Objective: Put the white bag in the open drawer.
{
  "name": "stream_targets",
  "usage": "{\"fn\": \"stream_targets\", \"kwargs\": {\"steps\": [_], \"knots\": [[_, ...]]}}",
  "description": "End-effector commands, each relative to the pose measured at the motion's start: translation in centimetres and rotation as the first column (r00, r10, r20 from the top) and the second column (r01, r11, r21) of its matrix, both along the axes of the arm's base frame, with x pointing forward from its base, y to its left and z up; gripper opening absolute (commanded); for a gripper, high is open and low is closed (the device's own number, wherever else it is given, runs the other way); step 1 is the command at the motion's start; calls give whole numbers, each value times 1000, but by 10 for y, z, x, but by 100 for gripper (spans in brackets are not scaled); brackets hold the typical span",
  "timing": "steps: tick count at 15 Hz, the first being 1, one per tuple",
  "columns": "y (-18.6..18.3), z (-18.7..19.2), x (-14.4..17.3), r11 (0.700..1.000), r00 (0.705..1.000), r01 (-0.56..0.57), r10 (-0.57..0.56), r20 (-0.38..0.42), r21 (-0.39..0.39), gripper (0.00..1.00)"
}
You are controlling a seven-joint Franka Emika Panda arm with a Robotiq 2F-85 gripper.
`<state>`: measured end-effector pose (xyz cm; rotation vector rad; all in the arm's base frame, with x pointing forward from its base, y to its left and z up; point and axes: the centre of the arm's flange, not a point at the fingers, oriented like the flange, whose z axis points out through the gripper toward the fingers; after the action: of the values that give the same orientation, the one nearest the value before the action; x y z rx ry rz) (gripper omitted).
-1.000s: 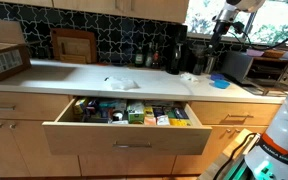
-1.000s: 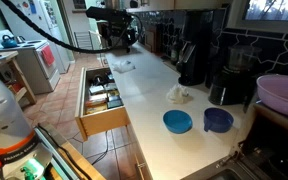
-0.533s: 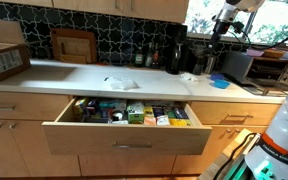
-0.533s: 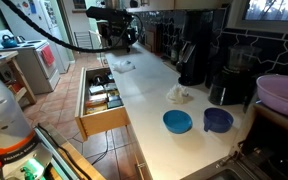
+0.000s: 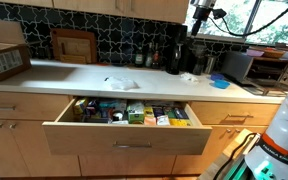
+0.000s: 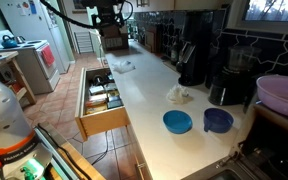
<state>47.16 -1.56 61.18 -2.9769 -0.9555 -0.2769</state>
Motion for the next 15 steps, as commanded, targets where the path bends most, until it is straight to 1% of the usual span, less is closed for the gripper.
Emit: {"fn": "stream_targets", "kwargs": {"steps": [1,2,3,5,8,9,11,15], "knots": [[60,4,36,990,990,-139,140,28,-33,100],[78,3,43,984,984,-171,173,35,-40,100],[97,0,51,975,975,-212,215,54,-64,100],[128,-8,66,958,955,-277,283,86,-78,100],[163,-26,85,933,926,-360,360,111,-21,100],[153,-20,65,951,946,-307,309,100,-40,100],[160,-27,71,948,944,-315,317,93,-37,100],[155,-20,70,951,945,-306,309,106,-38,100]]}}
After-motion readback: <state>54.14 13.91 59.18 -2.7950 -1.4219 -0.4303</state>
